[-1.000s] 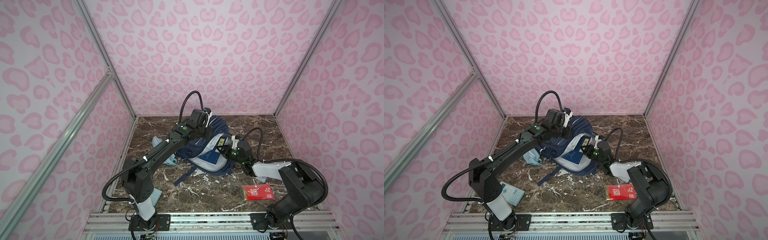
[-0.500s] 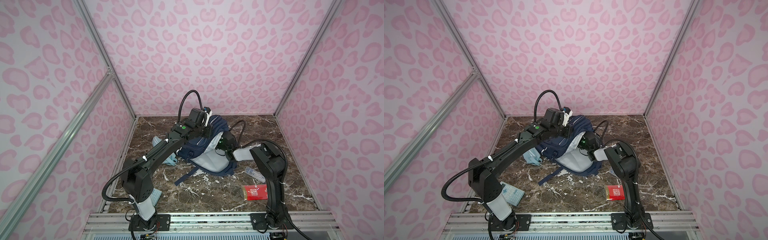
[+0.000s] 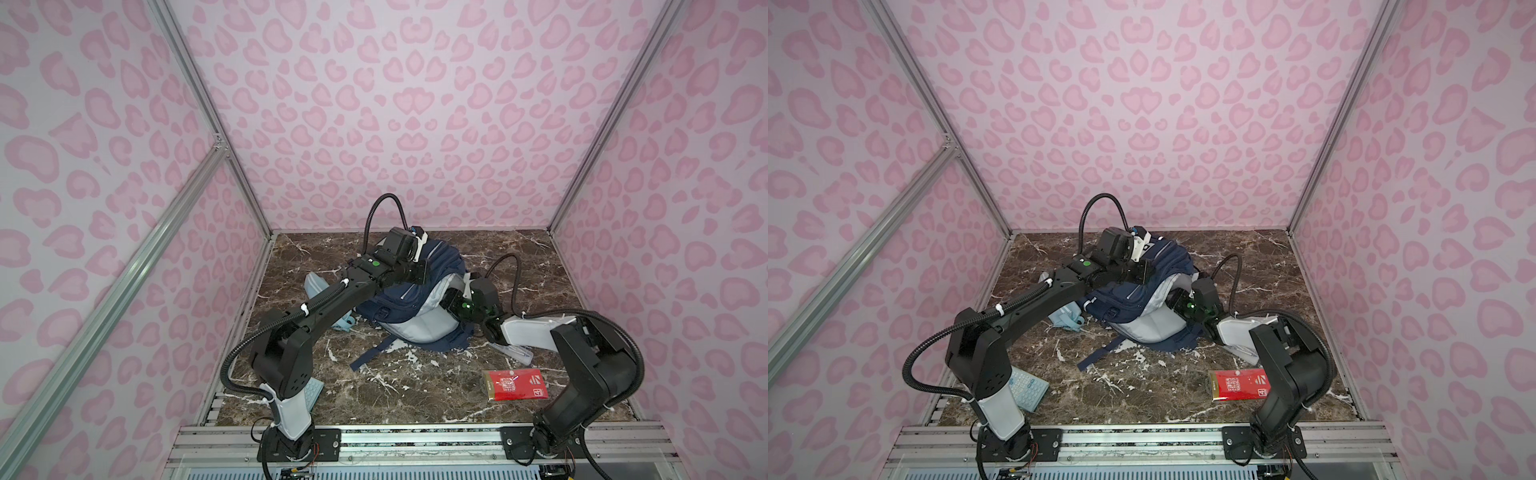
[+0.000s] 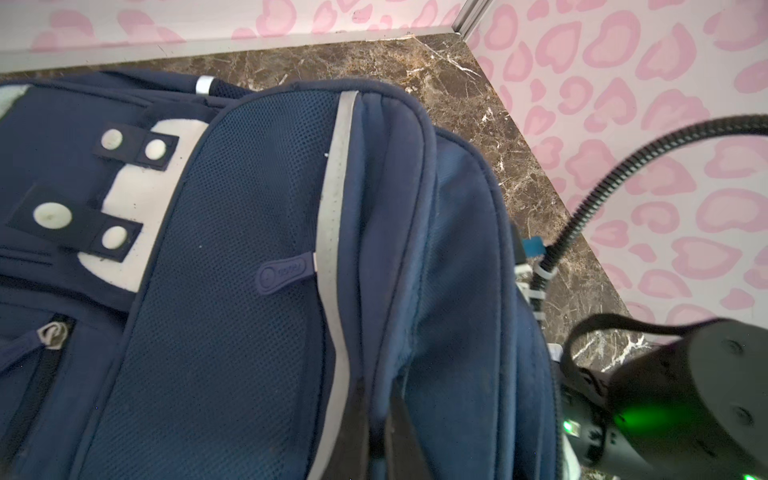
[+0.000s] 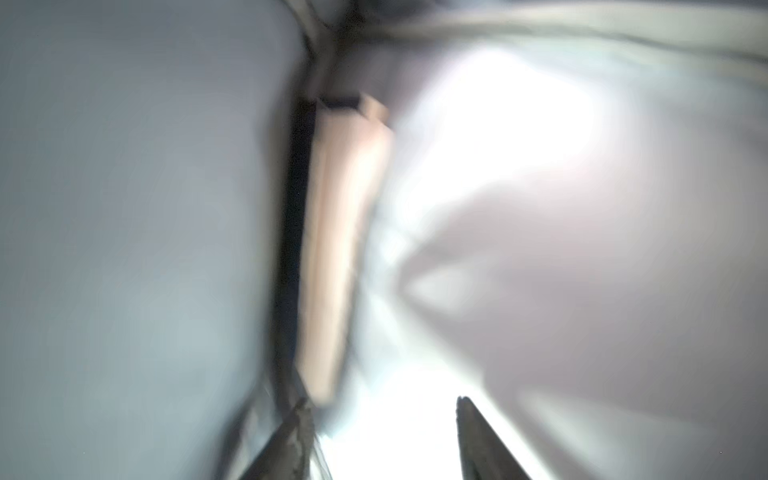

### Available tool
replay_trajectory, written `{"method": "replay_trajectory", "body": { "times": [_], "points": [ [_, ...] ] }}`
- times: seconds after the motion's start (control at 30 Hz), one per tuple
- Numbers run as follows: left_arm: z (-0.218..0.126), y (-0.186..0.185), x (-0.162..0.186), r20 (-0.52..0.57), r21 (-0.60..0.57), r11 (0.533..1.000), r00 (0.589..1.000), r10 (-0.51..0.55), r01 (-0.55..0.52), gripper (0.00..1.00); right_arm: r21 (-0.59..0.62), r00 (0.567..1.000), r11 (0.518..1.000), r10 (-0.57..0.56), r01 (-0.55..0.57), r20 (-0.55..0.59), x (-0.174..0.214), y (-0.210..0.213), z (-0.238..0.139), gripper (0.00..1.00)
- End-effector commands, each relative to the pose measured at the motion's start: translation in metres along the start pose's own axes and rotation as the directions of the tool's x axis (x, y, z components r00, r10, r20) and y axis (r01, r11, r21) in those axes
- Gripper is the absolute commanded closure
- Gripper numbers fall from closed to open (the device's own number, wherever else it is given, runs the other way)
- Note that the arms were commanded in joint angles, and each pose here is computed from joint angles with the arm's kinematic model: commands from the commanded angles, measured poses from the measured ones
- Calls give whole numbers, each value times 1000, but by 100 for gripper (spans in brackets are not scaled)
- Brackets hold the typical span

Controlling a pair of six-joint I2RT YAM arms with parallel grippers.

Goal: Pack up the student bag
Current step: 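Release the book and withdraw the right gripper from the backpack, then move both grippers to the zipper pulls at the backpack's nearer side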

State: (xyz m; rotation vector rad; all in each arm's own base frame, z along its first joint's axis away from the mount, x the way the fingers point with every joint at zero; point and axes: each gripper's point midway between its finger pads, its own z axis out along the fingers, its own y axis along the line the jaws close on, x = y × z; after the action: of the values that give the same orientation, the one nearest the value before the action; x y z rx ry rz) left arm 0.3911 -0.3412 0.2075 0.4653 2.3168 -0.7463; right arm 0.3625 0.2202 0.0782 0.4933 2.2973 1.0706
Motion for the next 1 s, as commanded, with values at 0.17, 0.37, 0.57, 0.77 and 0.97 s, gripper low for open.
{"method": "replay_trajectory", "body": {
  "times": [0.17, 0.37, 0.57, 0.77, 0.97],
  "points": [
    [30, -1, 7, 39, 40, 996, 996, -81, 79, 91, 123, 968, 964, -223, 236, -112, 32, -10, -64, 43],
    [36, 6, 17, 18, 31, 989, 989, -144, 144, 53, 106, 944, 938, -325, 330, -58, 41, 2, -116, 41],
    [-7, -5, 12, 101, 80, 977, 974, -204, 196, 6, 82, 894, 891, -448, 447, -3, 47, 4, -152, 22],
    [-57, 8, 40, 189, 103, 943, 925, -331, 317, 2, -31, 901, 901, -433, 433, 4, 61, 15, -161, 1],
    [-80, 42, 97, 232, 109, 864, 832, -503, 492, 14, 70, 857, 857, -501, 511, -118, 87, 9, -133, 4]
  ]
}}
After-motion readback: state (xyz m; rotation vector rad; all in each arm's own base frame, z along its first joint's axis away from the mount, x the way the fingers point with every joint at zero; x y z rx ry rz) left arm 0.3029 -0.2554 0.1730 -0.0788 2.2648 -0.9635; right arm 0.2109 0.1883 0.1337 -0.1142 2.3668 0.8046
